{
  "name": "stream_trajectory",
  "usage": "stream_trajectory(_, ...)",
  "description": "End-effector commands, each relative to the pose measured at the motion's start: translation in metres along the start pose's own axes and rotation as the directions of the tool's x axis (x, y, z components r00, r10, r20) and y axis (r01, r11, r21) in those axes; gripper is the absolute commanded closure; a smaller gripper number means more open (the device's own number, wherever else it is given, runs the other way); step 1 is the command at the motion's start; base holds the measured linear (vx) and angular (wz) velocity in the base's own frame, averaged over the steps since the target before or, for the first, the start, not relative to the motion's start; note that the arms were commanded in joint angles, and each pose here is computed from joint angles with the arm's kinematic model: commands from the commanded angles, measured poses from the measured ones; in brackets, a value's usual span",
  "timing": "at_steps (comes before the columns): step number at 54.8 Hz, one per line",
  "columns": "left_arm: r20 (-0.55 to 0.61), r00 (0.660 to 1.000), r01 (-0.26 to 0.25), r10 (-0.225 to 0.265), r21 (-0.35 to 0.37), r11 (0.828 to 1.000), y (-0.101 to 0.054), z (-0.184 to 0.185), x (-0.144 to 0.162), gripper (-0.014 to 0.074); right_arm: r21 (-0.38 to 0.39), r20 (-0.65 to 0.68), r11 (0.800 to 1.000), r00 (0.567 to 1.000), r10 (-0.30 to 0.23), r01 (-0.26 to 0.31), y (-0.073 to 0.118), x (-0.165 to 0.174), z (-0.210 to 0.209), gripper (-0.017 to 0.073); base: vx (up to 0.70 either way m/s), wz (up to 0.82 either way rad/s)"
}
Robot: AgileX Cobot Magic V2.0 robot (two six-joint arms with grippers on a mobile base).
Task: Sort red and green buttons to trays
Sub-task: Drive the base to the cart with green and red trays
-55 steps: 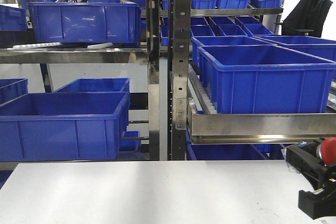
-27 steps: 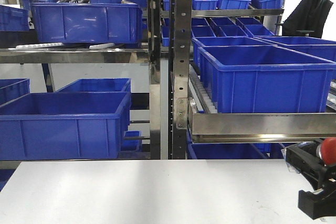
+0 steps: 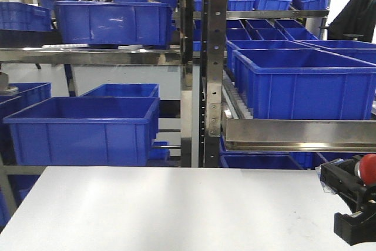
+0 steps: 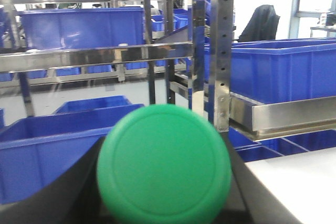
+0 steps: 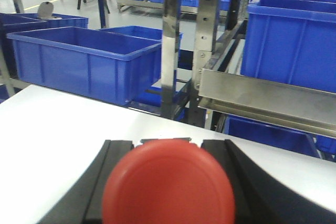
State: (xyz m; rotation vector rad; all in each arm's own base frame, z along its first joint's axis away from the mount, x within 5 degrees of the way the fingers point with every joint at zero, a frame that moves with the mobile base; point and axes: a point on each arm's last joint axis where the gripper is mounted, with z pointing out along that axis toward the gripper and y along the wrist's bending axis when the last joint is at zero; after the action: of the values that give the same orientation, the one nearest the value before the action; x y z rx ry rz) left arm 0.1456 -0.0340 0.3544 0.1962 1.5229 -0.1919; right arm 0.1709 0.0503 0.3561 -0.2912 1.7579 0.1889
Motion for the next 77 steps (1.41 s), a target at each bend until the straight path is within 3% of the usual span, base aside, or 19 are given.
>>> stream_trajectory(1, 0.084, 0.996, 0.016, -0.020, 0.048, 0.999, -0.0046, -0.0026, -0.0152, 0.0592, 0.015, 0.130, 1.000, 0.992, -0.007, 0.005, -0.0017, -0.0208, -0.0044, 0.0568, -0.17, 0.19)
stream_trajectory(77, 0.084, 0.996, 0.016, -0.020, 0.048, 0.999, -0.0046, -0.0026, -0.0152, 0.0592, 0.015, 0.130, 1.000, 0.992, -0.007, 0.005, -0.0017, -0.0208, -0.0044, 0.0568, -0.13, 0.26)
